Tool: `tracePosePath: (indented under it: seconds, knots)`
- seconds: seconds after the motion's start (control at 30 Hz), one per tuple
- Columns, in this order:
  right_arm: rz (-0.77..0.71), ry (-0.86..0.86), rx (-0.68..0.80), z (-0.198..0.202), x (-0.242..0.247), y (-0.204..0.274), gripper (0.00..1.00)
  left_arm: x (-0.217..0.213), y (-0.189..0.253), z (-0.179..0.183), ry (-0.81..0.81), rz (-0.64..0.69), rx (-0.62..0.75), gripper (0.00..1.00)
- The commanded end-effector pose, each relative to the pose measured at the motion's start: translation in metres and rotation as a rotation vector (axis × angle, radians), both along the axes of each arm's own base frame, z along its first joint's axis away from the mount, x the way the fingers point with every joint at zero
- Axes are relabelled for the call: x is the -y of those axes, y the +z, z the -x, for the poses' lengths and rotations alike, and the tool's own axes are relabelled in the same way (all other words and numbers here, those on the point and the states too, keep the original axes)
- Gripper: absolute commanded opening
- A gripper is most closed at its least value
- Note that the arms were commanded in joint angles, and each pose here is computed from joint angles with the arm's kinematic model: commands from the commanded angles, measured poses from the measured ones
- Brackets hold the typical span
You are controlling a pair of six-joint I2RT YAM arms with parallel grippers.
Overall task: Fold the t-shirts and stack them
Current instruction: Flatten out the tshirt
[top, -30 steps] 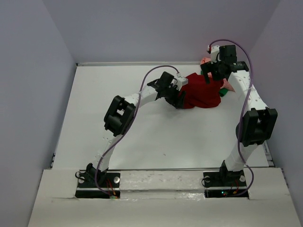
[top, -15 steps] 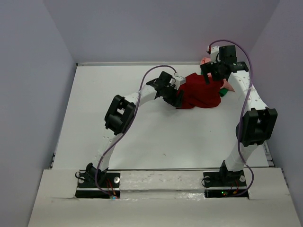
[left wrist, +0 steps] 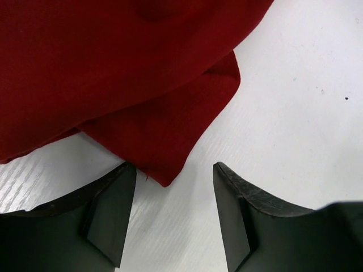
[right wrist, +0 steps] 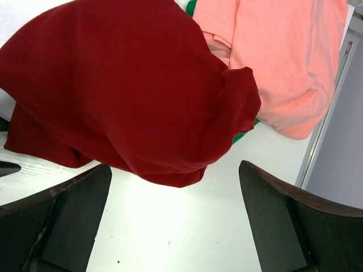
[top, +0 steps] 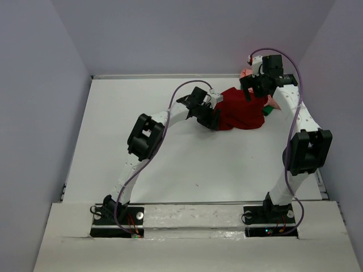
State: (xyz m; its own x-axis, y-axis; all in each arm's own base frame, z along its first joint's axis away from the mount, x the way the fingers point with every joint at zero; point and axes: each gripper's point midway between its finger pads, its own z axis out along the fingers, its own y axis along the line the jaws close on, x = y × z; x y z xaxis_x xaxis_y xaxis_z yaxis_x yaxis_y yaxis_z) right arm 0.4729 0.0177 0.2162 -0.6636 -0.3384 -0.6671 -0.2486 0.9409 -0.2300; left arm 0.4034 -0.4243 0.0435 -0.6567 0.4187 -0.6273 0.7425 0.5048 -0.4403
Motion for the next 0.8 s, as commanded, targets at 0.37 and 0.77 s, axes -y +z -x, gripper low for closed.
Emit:
tracePosePath:
  seconds: [0.37, 0.77]
  knots:
    - [-0.014, 0.017, 0.065, -0.001, -0.004, 0.019, 1.0, 0.016, 0.015, 0.008, -0.03, 0.013, 0.026, 0.02]
    - [-0.009, 0.019, 0.054, 0.001, -0.004, 0.015, 1.0, -0.011, 0.072, -0.006, 0.043, -0.055, 0.247, 0.0]
